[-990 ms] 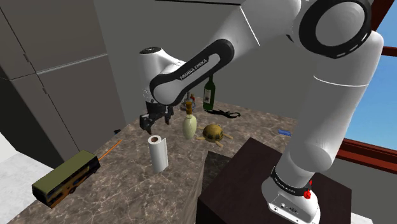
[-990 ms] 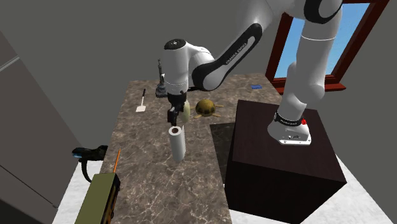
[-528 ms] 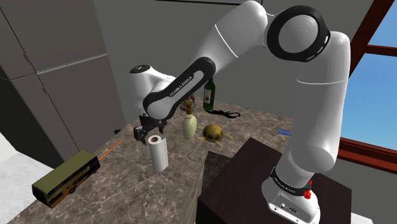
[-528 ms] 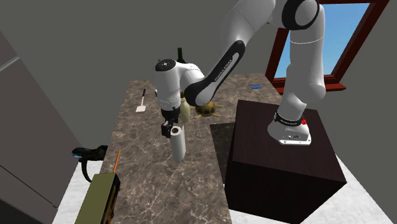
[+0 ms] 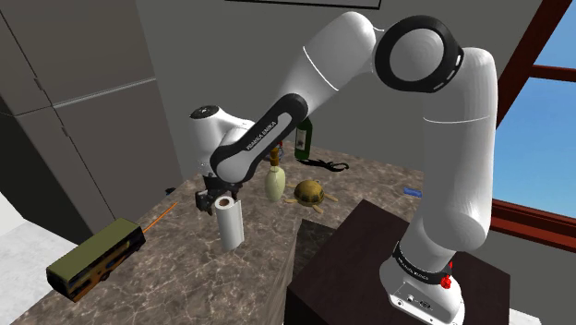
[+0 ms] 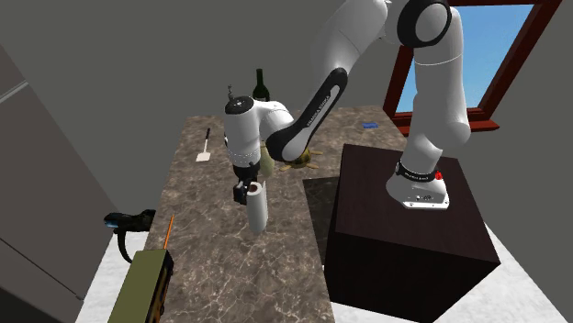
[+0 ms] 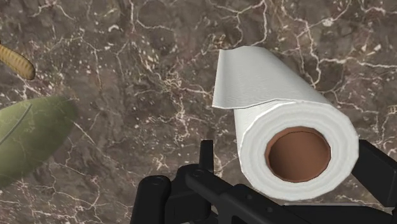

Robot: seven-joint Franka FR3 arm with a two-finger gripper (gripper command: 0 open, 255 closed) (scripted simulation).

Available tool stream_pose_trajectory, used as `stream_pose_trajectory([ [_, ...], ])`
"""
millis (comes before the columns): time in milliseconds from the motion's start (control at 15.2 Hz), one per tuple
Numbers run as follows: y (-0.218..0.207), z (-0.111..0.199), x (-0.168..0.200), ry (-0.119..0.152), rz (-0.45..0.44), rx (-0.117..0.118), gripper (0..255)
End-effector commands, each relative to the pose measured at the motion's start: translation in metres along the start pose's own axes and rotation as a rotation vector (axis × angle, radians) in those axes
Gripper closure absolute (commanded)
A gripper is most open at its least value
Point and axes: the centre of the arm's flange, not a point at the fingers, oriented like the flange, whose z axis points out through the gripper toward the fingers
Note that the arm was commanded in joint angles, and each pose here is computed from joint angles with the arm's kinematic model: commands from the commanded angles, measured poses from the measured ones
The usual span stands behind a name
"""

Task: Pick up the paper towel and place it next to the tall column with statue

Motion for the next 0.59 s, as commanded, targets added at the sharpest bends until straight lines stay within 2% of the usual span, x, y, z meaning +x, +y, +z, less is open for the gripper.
stream_pose_trajectory([
  [0, -0.0001, 0.0006, -0.0002, 0.000, 0.000, 0.000, 0],
  [198, -0.0001, 0.0006, -0.0002, 0.000, 0.000, 0.000, 0],
  [264, -0.0001, 0.0006, -0.0002, 0.000, 0.000, 0.000, 255],
  [528, 0.0001, 0.0007, -0.0003, 0.000, 0.000, 0.000, 255],
])
